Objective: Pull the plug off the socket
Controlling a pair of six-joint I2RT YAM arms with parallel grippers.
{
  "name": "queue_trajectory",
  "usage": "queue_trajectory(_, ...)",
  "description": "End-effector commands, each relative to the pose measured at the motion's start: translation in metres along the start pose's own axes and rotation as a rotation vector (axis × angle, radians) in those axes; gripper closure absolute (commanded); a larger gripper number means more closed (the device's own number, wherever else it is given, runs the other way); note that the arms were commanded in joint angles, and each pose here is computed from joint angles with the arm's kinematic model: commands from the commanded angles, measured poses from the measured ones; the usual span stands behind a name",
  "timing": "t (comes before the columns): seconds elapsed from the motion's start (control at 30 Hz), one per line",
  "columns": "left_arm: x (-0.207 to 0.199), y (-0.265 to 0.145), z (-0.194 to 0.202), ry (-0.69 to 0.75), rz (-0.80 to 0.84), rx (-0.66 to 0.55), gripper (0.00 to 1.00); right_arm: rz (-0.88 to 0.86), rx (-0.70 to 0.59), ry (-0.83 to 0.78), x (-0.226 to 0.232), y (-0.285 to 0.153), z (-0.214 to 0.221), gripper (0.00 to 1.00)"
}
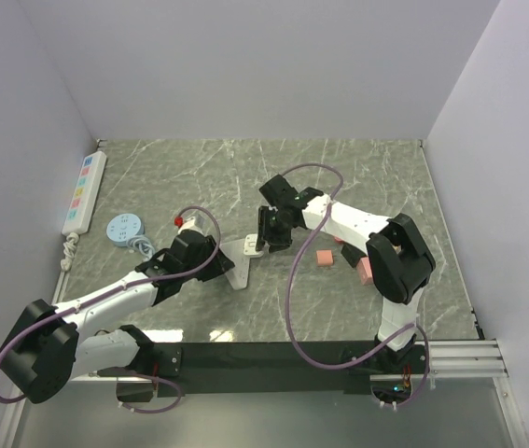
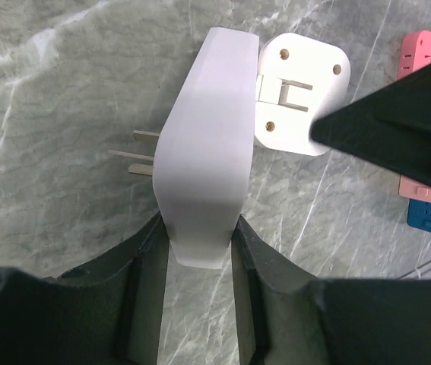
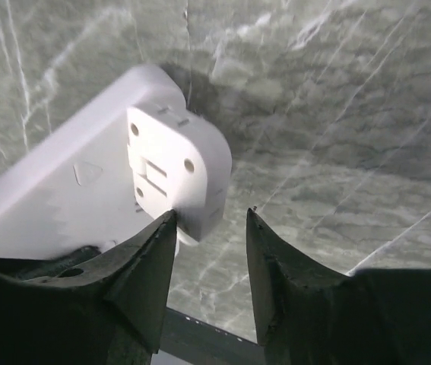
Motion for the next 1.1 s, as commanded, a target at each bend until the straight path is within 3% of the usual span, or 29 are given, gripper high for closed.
queue_trajectory(0.0, -0.003, 0.002, -0.012, -0.022, -0.015, -0.066, 1.00, -0.020, 0.051, -0.034, -0.002, 0.002, 0.008, 0.51)
queue_trajectory(0.3, -0.002, 0.000, -0.011, -0.028, -0.010, -0.065, 1.00, -0.277, -0.046, 0.004, 0.021, -0.010, 0.000, 0.36)
queue_trajectory(0.4, -0.001, 0.000, -0.011, -0.026, -0.012, -0.066, 1.00, -0.313, -0.073, 0.048, 0.016, -0.012, -0.001, 0.35)
queue_trajectory(0.63, -0.002, 0.001, -0.010, -0.023, -0.003, -0.053, 1.00, -0.488, -0.120, 0.127, 0.016, -0.004, -0.015, 0.39)
queue_trajectory(1.07, -0.004, 0.004, -0.010, -0.007, 0.004, -0.045, 1.00, -0.568, -0.073, 0.149, 0.023, 0.024, -0.021, 0.55)
Point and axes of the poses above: each gripper's point midway between its finger pads, its own y axis out along the fingers, its own x axis along the line the jaws close on, z = x × y, the point moved 6 cm from there along -y, back along the fingers, and after that the axes turned 5 degrees about -y, right-handed, at the moved point
